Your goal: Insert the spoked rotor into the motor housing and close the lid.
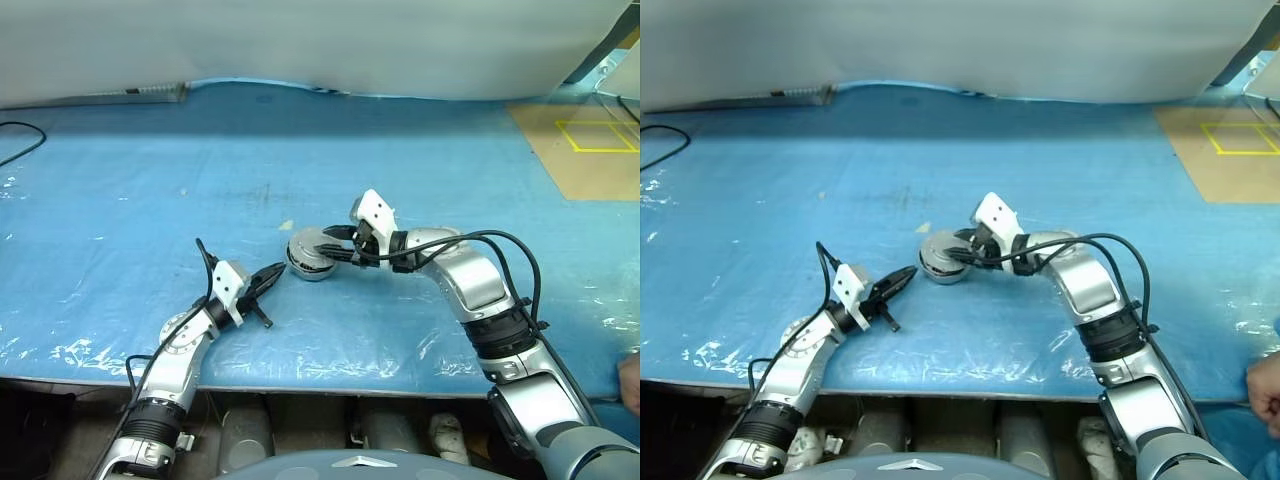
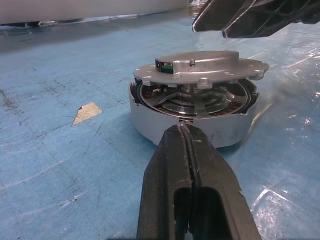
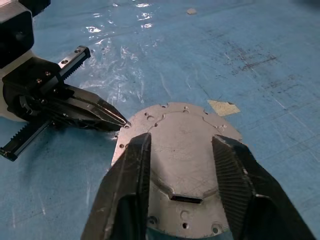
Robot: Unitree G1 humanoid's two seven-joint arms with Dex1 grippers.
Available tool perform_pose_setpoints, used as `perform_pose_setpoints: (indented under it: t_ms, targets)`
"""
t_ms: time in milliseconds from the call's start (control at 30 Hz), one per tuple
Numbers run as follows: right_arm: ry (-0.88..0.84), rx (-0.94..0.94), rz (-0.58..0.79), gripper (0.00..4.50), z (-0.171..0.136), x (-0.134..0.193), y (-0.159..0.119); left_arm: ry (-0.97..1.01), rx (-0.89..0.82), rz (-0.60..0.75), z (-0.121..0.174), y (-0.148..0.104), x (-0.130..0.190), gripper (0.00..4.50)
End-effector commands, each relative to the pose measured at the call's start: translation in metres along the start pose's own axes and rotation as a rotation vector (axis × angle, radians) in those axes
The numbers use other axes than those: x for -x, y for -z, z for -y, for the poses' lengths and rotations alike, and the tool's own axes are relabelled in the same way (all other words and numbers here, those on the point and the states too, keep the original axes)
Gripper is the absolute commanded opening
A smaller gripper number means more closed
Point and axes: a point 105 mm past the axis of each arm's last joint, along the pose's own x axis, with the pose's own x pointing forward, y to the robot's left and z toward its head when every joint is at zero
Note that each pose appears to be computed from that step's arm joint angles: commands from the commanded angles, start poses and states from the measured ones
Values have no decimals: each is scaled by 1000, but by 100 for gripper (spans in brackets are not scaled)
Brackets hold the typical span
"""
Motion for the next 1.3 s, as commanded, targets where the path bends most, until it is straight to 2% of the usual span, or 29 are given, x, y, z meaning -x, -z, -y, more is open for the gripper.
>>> perform_pose_setpoints:
  t_ms: [33,133,167,700,1133,1300]
  targets:
    - [-16,46,31,332,-7,-3,-9,-1,-22,28,-3,-7,0,0]
    - [30,42,24,436,-4,-10,-4,2,-23,28,-3,-8,0,0]
    - [39,41,22,444,-2,-11,-3,3,-23,28,-3,-8,0,0]
    - [66,-3,46,444,5,-7,-6,-7,-25,27,-5,-8,2,0]
    - [131,-86,34,444,20,42,12,-10,-29,25,-7,-8,3,0]
    - [150,-93,32,444,22,49,15,-5,-32,23,-8,-8,2,0]
